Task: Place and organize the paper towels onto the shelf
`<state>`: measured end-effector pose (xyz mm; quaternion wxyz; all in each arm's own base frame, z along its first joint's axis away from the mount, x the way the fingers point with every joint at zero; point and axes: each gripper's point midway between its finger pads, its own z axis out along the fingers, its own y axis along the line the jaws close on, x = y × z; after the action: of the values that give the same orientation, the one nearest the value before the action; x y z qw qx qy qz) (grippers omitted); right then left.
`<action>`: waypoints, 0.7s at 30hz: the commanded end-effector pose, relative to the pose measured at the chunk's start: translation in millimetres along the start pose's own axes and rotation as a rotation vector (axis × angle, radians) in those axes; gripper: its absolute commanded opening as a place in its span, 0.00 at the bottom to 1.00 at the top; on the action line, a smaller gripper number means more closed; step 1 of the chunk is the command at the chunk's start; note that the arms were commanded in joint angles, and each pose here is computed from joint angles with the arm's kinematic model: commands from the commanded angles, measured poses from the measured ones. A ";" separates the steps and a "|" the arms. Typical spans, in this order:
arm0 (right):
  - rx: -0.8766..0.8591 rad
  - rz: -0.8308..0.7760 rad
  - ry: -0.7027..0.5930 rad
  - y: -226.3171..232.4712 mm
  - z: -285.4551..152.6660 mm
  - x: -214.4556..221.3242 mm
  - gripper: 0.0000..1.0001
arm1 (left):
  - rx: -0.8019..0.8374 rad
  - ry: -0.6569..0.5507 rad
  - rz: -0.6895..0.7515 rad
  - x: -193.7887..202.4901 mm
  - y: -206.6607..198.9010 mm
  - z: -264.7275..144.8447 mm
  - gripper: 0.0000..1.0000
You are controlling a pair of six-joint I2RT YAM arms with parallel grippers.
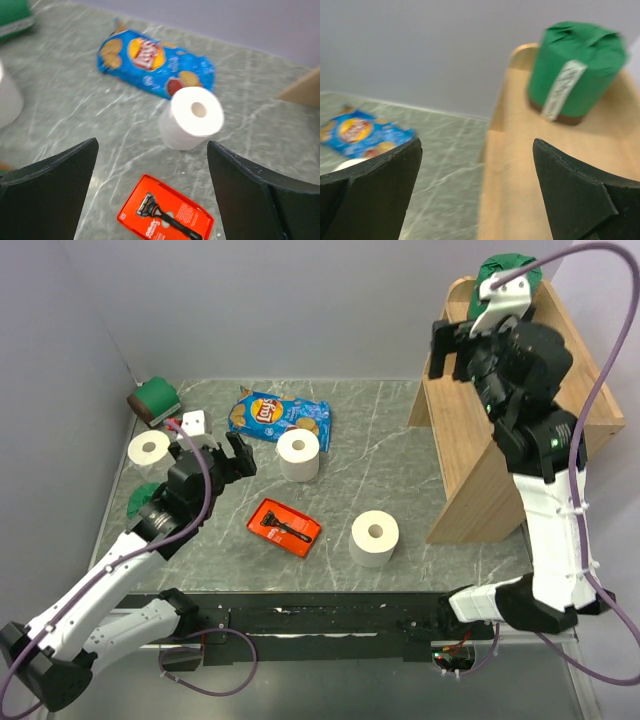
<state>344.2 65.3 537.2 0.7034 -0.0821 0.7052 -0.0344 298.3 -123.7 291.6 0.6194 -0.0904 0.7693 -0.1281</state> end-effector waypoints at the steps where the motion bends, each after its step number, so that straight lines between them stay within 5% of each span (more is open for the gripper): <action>1: -0.099 0.120 0.053 36.1 -21.2 21.8 0.96 | -0.240 0.025 -0.076 2.0 34.3 1.9 0.97; 9: -0.394 0.203 0.117 117.3 -55.9 82.5 0.92 | -0.591 0.081 -0.287 5.8 145.4 -7.5 0.97; 16: -0.377 0.157 0.181 116.6 -63.9 110.5 0.92 | -0.911 0.032 -0.401 12.8 227.2 -34.8 0.91; 21: -0.460 0.181 0.186 132.7 -73.4 123.4 0.91 | -0.987 0.118 -0.544 54.5 259.3 -35.8 0.83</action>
<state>272.0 163.5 382.4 0.5785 -0.1760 0.7833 0.1442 265.4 103.0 204.6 0.4578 -0.5067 0.7228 0.1064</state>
